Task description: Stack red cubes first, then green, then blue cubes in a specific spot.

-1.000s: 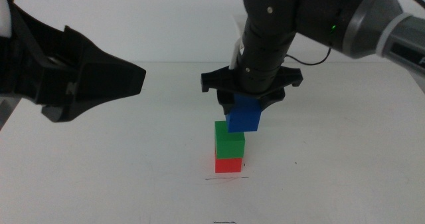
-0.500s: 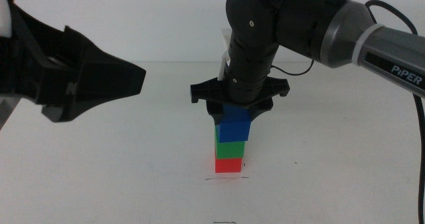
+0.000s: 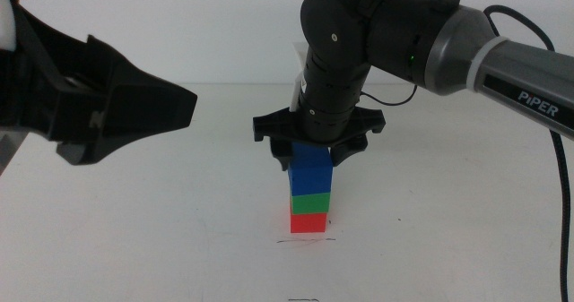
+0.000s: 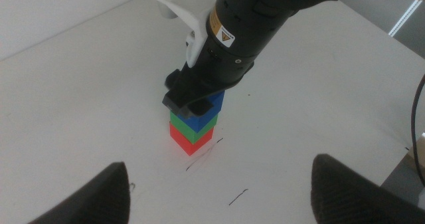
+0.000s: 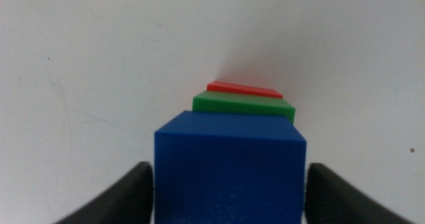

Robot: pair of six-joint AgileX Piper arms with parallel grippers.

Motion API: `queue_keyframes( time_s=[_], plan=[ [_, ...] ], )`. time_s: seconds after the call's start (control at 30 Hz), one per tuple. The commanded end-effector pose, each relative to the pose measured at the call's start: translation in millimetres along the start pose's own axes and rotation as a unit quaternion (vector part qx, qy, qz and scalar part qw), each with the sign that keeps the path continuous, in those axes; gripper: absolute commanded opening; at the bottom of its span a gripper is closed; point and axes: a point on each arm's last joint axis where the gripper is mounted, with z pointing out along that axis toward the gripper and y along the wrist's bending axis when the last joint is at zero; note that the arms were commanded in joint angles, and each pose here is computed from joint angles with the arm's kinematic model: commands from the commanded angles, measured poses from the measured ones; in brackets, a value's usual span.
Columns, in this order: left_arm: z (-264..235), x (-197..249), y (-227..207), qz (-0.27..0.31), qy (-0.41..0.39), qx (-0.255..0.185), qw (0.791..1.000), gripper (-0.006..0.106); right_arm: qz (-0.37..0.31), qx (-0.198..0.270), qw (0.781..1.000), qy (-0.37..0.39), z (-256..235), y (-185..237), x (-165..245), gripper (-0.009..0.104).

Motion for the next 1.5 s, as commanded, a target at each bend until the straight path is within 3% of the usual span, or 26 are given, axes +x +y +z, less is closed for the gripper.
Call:
queue_keyframes(
  time_s=[0.0,0.13,0.27,0.57,0.97,1.17,1.47],
  plan=[
    [-9,-11,-3,-0.004,-0.052,0.003,0.999,0.093,-0.004,-0.024,0.998,-0.052,-32,0,-6,0.067],
    [-9,-11,-3,-0.004,-0.052,0.003,0.999,0.093,-0.004,-0.026,0.998,-0.059,-35,-1,-7,0.081],
    [-9,-11,-3,-0.004,-0.052,0.003,0.999,0.093,-0.009,-0.028,0.997,-0.073,-52,-11,-9,0.086],
    [-9,-11,-3,-0.004,-0.052,0.003,0.999,0.093,-0.035,-0.016,0.988,-0.147,-144,-79,6,0.086],
    [-9,-11,-3,-0.004,-0.052,0.003,0.999,0.093,0.069,0.006,0.937,-0.342,-217,-203,94,0.086],
    [-9,-11,-3,-0.004,-0.052,0.003,0.999,0.093,0.095,0.048,0.922,-0.371,-226,-227,126,0.086],
    [-9,-11,-3,-0.004,-0.052,0.003,0.999,0.093,0.102,0.046,0.928,-0.356,-225,-227,130,0.086]
  ],
)
